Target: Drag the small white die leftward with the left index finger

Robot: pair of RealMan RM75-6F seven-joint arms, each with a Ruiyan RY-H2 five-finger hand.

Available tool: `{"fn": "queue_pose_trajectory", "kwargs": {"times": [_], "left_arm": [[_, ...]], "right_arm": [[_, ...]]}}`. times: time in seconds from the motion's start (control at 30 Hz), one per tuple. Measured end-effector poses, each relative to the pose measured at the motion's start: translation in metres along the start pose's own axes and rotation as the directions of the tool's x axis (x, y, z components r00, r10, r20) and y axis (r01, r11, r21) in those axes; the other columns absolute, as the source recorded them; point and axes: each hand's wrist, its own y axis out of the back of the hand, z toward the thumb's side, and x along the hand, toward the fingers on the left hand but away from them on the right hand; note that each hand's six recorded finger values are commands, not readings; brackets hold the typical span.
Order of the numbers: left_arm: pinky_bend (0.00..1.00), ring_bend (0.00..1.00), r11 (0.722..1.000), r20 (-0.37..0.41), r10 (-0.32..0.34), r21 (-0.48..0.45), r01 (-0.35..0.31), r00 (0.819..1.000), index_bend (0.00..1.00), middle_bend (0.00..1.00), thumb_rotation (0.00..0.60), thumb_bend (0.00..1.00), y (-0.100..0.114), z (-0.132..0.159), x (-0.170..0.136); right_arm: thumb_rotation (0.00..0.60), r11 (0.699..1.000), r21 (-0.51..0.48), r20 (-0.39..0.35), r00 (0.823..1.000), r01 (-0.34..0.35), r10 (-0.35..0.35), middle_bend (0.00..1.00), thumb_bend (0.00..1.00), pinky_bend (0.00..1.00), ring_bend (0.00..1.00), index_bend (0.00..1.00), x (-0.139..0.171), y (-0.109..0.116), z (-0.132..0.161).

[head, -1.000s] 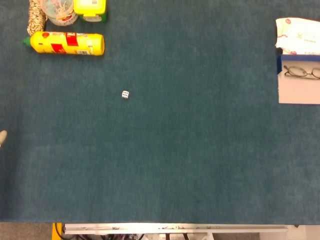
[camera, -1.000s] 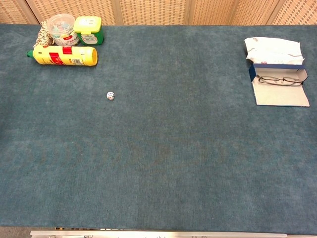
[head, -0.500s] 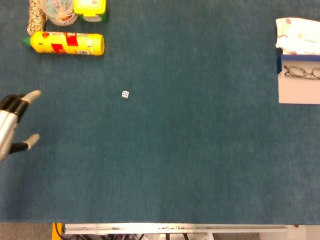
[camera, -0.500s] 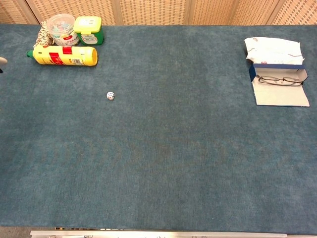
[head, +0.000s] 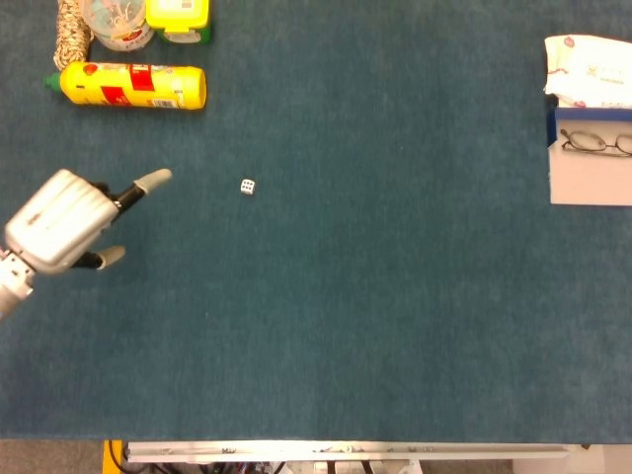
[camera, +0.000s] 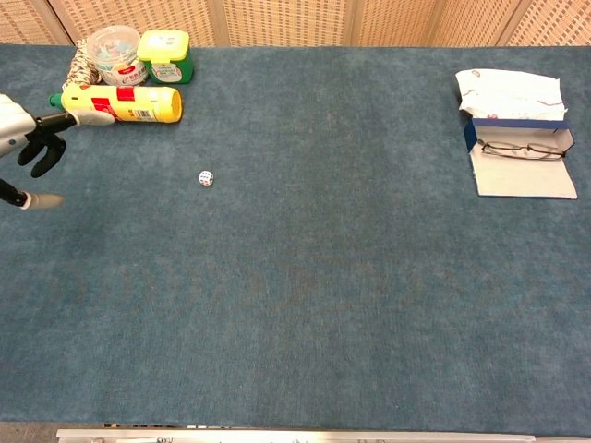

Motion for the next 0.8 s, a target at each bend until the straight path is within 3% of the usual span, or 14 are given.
{"fn": "queue_pose_trajectory", "kwargs": {"times": [0.17,0.33,0.53,0.8], "left_arm": [[1.00,0.83,0.995,0.067,-0.061,0.085,0.055,0.996,0.11,0.95,0.600,0.75,-0.013,0.000,0.023],[1.00,0.88,0.981,0.105,-0.134,0.153,0.117,0.985,0.12,1.00,0.600,0.90,-0.021,0.004,0.041],[1.00,0.89,0.952,0.145,-0.213,0.251,0.172,0.966,0.11,1.00,0.600,0.94,-0.022,0.010,0.064],[1.00,0.90,0.932,0.193,-0.233,0.324,0.162,0.953,0.10,1.00,0.600,0.95,-0.025,0.020,0.089]], "right_arm": [[0.600,1.000,-0.012,0.019,1.000,0.006,-0.006,0.32,0.06,0.26,0.17,0.34,-0.008,0.000,-0.003],[0.600,1.000,-0.023,0.032,0.999,0.003,-0.002,0.32,0.06,0.26,0.17,0.34,-0.015,-0.003,-0.006],[0.600,1.000,-0.024,0.050,0.999,-0.017,0.019,0.32,0.06,0.26,0.17,0.34,-0.021,-0.007,-0.013],[0.600,0.999,-0.031,0.064,0.997,-0.028,0.030,0.32,0.06,0.26,0.17,0.34,-0.025,-0.008,-0.019]]}}
